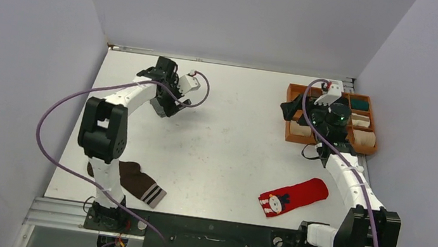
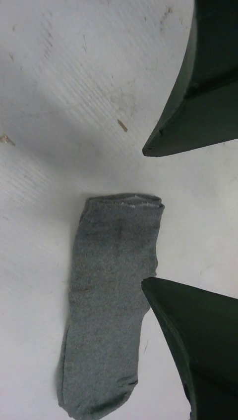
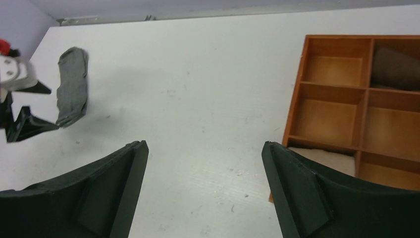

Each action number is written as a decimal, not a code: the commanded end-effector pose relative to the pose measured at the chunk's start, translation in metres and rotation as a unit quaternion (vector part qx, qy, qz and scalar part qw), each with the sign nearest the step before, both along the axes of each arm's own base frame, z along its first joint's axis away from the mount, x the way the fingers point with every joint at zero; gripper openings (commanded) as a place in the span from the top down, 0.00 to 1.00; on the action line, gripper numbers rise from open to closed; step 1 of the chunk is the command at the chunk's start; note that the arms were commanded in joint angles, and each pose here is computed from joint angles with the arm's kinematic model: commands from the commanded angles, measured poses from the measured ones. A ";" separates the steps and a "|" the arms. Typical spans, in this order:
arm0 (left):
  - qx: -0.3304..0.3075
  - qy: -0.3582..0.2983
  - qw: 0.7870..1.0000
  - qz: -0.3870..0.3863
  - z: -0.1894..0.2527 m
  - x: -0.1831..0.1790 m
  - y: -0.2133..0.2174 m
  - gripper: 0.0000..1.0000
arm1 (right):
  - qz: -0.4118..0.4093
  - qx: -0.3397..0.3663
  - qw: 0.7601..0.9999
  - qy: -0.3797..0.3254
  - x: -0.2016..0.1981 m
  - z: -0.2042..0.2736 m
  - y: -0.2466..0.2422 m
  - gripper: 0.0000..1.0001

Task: Roll the socks
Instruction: Move the sock to the center of the board, then roll the sock at the center of the board.

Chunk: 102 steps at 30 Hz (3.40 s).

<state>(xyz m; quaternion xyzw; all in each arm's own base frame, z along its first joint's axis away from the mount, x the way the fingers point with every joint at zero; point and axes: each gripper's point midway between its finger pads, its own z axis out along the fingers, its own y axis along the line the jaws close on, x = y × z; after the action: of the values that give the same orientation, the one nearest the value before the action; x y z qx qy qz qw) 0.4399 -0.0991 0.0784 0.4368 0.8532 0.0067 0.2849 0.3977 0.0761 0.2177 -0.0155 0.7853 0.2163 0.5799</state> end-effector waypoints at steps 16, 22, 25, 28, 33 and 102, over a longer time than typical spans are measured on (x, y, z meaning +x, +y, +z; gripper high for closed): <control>0.126 0.111 0.986 -0.022 -0.055 0.008 0.030 0.47 | 0.111 0.001 0.993 0.044 -0.020 -0.014 0.062 0.10; 0.104 0.121 0.987 -0.038 -0.058 -0.008 0.019 1.00 | 0.149 -0.012 0.988 0.047 -0.029 -0.020 0.085 0.10; 0.058 0.131 0.986 -0.079 -0.044 -0.034 -0.005 1.00 | 0.192 -0.036 0.980 0.033 -0.041 -0.021 0.105 0.10; -0.006 0.163 0.977 -0.139 -0.027 -0.077 -0.038 1.00 | 0.237 -0.082 0.968 0.011 -0.059 -0.026 0.127 0.10; -0.062 0.236 0.947 -0.209 -0.020 -0.163 -0.059 1.00 | 0.341 -0.164 0.922 -0.086 -0.101 -0.038 0.177 0.10; -0.203 0.198 0.942 -0.180 0.007 -0.226 -0.048 0.40 | 0.466 0.025 0.813 0.349 -0.206 -0.191 0.341 0.95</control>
<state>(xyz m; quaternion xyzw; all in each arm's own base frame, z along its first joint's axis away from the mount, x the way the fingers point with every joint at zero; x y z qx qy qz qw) 0.2143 -0.1398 0.0961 0.4705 0.7894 -0.3532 0.1751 0.1776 0.4165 0.0270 -0.4163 0.7749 0.4468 0.1629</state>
